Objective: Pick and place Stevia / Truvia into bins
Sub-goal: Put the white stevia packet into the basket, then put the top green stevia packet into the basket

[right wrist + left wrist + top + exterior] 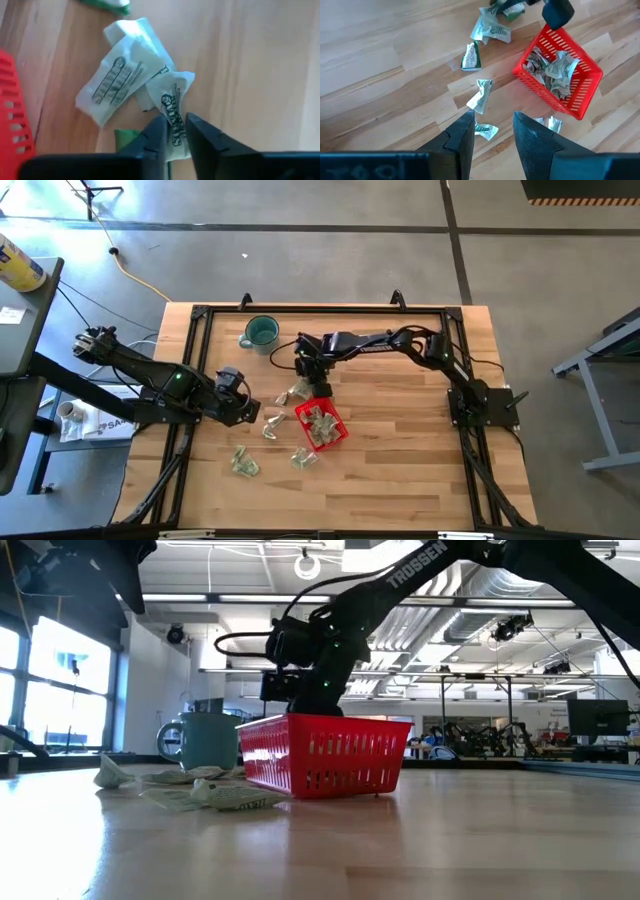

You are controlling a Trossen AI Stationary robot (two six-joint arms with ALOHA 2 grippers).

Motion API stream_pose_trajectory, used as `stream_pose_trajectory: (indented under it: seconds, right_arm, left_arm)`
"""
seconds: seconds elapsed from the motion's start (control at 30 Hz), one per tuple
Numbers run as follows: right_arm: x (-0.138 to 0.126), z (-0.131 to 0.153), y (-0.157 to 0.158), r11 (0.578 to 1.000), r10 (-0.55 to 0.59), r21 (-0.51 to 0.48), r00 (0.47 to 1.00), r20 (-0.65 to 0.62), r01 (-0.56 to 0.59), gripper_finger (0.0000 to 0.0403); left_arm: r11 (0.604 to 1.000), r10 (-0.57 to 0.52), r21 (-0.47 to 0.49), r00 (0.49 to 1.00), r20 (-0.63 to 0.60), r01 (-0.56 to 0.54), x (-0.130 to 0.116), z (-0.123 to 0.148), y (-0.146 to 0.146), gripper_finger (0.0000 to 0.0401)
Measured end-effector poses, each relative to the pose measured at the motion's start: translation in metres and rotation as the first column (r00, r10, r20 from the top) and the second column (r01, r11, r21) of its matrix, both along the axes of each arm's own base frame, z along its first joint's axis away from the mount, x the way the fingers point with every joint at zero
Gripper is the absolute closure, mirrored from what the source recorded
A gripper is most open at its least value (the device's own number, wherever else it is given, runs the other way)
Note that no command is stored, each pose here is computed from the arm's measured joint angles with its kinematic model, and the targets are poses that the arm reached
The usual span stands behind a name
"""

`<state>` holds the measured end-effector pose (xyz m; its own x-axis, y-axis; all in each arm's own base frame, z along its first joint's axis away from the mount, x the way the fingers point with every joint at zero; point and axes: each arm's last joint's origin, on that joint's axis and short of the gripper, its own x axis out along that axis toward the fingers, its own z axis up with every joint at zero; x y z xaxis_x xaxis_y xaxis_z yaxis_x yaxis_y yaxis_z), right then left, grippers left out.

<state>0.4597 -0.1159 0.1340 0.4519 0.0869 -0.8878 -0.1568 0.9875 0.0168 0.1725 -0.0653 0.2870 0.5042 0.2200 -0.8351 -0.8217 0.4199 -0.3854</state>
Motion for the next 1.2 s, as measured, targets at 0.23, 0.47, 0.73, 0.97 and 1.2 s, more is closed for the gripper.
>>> stream_pose_trajectory:
  seconds: [0.23, 0.47, 0.73, 0.97, 1.2]
  right_arm:
    - [0.009, 0.05, -0.015, 0.985, -0.17, -0.011, 0.979, 0.109, 0.172, 0.0388]
    - [0.002, 0.098, -0.007, 0.976, -0.205, 0.064, 0.978, -0.037, 0.207, 0.0397]
    - [-0.013, 0.097, 0.096, 0.987, 0.076, 0.159, 0.938, -0.338, -0.022, 0.0399]
    - [-0.005, 0.076, 0.153, 0.996, 0.037, 0.093, 0.957, -0.289, -0.011, 0.0382]
    - [-0.007, 0.079, 0.152, 0.988, -0.147, -0.08, 0.95, -0.275, 0.13, 0.0236]
  left_arm:
    - [0.999, -0.026, 0.025, 0.999, -0.029, 0.027, -0.002, -0.001, 0.001, 0.0233]
    - [0.994, -0.084, 0.063, 0.995, -0.059, 0.088, -0.003, -0.001, 0.001, 0.0233]
    - [0.972, -0.188, 0.122, 0.977, -0.105, 0.2, -0.004, -0.002, 0.002, 0.0233]
    - [0.958, -0.231, 0.144, 0.965, -0.123, 0.247, -0.003, -0.002, 0.002, 0.0233]
    - [0.957, -0.255, 0.105, 0.957, -0.136, 0.27, -0.004, -0.002, 0.001, 0.0233]
